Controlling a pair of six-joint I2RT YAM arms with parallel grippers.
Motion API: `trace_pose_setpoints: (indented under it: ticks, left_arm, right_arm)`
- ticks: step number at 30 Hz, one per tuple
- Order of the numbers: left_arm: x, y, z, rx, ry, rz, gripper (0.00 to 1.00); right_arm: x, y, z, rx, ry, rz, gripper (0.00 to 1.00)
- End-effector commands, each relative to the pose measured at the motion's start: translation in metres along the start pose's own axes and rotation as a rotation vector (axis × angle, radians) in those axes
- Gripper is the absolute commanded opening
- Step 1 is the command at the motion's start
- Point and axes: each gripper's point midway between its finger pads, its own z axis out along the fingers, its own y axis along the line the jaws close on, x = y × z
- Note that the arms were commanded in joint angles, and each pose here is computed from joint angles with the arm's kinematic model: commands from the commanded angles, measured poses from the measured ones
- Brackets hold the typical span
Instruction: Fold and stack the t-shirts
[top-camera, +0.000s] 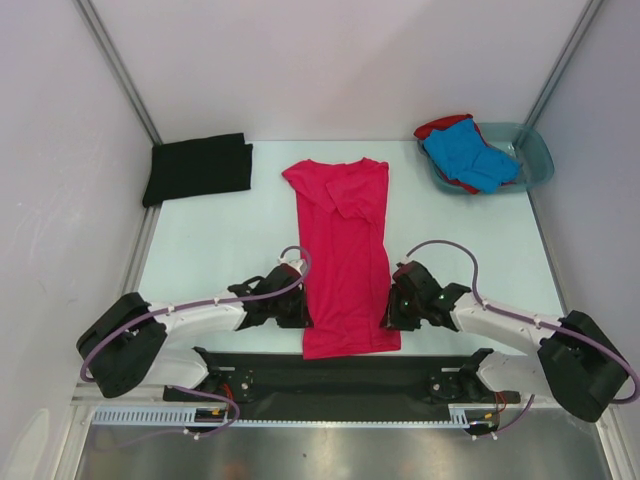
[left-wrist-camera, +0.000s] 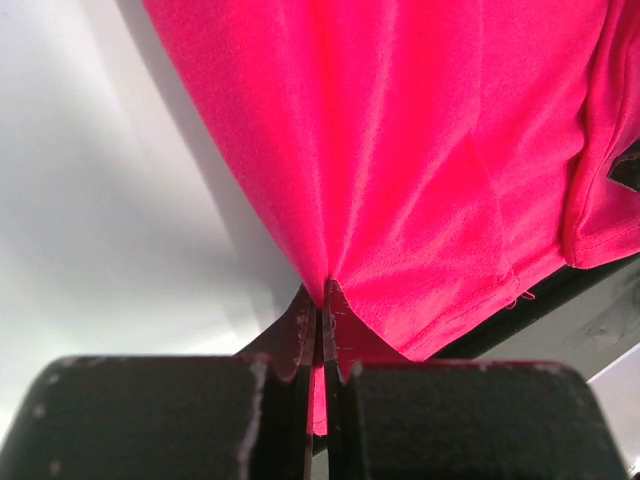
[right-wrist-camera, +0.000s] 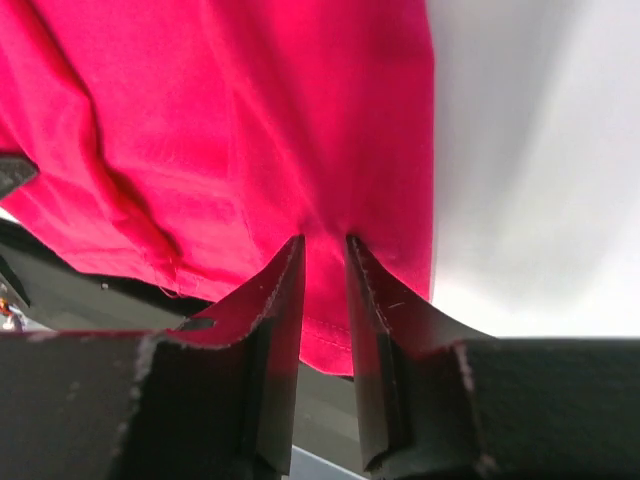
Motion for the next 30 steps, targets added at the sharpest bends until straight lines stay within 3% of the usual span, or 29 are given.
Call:
trace_pose_setpoints:
  ticks: [1, 5, 11, 14, 15, 17, 18, 19, 24, 30]
  left_arm:
    - [0.031, 0.034, -0.002, -0.119, 0.095, -0.002, 0.03]
    - [0.036, 0.05, -0.009, -0.19, 0.1, 0.001, 0.05]
    - [0.042, 0.069, -0.023, -0.281, 0.097, 0.005, 0.11]
    - [0.048, 0.079, -0.029, -0.312, 0.105, 0.006, 0.22]
    - [0.048, 0.08, -0.03, -0.314, 0.102, 0.005, 0.32]
    - [0.051, 0.082, -0.031, -0.313, 0.106, 0.009, 0.43]
    - [0.053, 0.082, -0.031, -0.308, 0.114, 0.01, 0.56]
    - [0.052, 0.08, -0.031, -0.301, 0.11, 0.009, 0.6]
    - [0.052, 0.069, -0.037, -0.254, 0.074, -0.001, 0.67]
    - [0.031, 0.022, -0.05, -0.043, -0.006, 0.021, 0.72]
  right_arm:
    - [0.016, -0.035, 0.007, 0.163, 0.028, 0.013, 0.28]
    - [0.016, -0.062, -0.001, 0.34, -0.018, 0.006, 0.28]
    - [0.017, -0.063, -0.001, 0.362, -0.037, 0.033, 0.29]
    - [0.019, -0.064, 0.002, 0.374, -0.029, 0.033, 0.29]
    - [0.02, -0.065, 0.003, 0.375, -0.026, 0.032, 0.29]
    - [0.022, -0.065, 0.004, 0.378, -0.018, 0.025, 0.29]
    - [0.022, -0.065, 0.004, 0.378, -0.017, 0.022, 0.29]
    - [0.022, -0.065, 0.005, 0.376, -0.016, 0.022, 0.29]
    - [0.025, -0.064, 0.005, 0.368, -0.009, 0.022, 0.29]
    - [0.025, -0.061, 0.006, 0.353, -0.009, 0.021, 0.29]
